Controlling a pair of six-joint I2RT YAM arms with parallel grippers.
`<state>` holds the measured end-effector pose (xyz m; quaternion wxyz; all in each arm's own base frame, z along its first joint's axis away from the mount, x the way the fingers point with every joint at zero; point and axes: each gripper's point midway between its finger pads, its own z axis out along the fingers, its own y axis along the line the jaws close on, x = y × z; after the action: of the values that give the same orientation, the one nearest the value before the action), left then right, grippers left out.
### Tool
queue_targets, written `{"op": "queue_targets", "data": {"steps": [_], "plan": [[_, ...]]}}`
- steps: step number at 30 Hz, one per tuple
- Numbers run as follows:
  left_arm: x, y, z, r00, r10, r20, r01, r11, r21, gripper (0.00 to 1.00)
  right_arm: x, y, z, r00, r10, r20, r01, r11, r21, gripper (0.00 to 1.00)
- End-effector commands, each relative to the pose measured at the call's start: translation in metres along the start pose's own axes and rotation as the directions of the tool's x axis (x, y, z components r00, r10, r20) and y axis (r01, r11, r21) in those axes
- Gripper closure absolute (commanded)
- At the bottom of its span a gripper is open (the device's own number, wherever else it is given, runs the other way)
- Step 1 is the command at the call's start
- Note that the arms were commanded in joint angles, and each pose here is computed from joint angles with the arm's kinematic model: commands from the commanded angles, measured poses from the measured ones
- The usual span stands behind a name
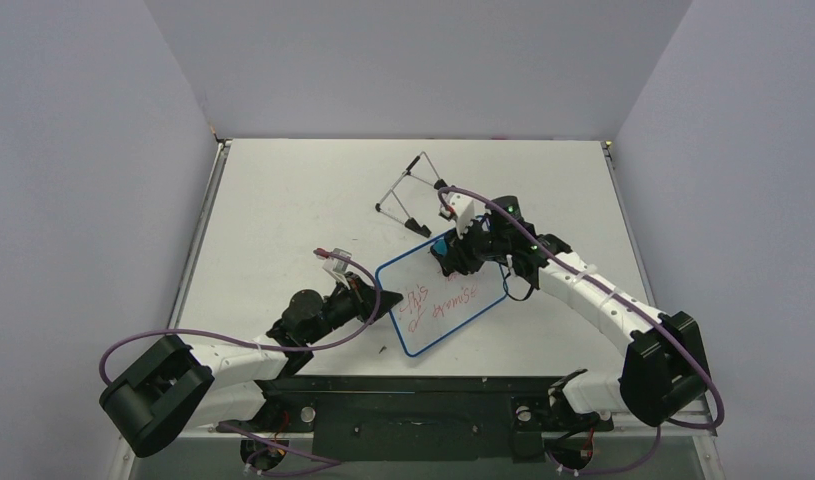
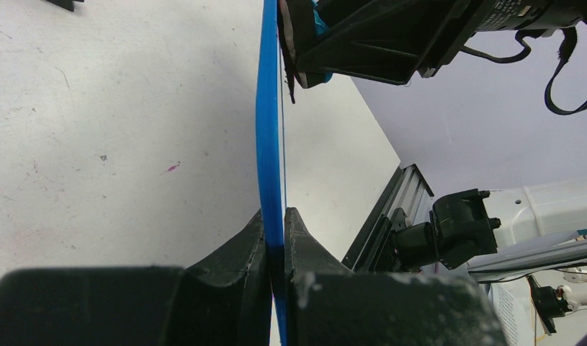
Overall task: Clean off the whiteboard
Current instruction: Erase the whiteboard at the center of the board.
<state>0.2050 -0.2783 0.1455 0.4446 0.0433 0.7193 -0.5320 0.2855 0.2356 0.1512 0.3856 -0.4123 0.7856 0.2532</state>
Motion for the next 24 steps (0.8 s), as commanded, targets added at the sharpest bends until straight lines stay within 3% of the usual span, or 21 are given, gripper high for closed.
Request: {"op": "queue_targets", "data": {"steps": [1, 7, 11, 15, 18, 24], "plan": [[-0.039, -0.053, 0.006, 0.993, 0.030, 0.117, -0.052, 0.980, 0.190, 1.00, -0.002, -0.040, -0.010, 0.999, 0.043, 0.018, -0.045, 0.986, 0.160, 1.00], [-0.037, -0.052, 0.006, 0.993, 0.030, 0.110, -0.051, 0.980, 0.191, 1.00, 0.020, -0.107, -0.031, 0.979, 0.201, 0.032, -0.198, 0.898, 0.393, 1.00], [-0.037, -0.053, 0.005, 0.993, 0.027, 0.112, -0.049, 0.980, 0.195, 1.00, 0.021, -0.109, -0.030, 0.978, 0.208, 0.033, -0.204, 0.892, 0.403, 1.00], [-0.036, -0.051, 0.004, 0.993, 0.025, 0.113, -0.046, 0.980, 0.191, 1.00, 0.010, -0.076, -0.016, 0.988, 0.156, 0.020, -0.155, 0.954, 0.258, 1.00], [-0.036, -0.051, 0.005, 0.993, 0.025, 0.112, -0.046, 0.981, 0.189, 1.00, -0.007, -0.024, -0.006, 0.999, 0.044, 0.027, -0.046, 0.995, 0.084, 1.00], [-0.037, -0.048, 0.007, 0.993, 0.017, 0.115, -0.038, 0.984, 0.176, 1.00, -0.019, 0.038, 0.000, 0.998, -0.057, 0.038, 0.061, 0.992, -0.108, 1.00]]}}
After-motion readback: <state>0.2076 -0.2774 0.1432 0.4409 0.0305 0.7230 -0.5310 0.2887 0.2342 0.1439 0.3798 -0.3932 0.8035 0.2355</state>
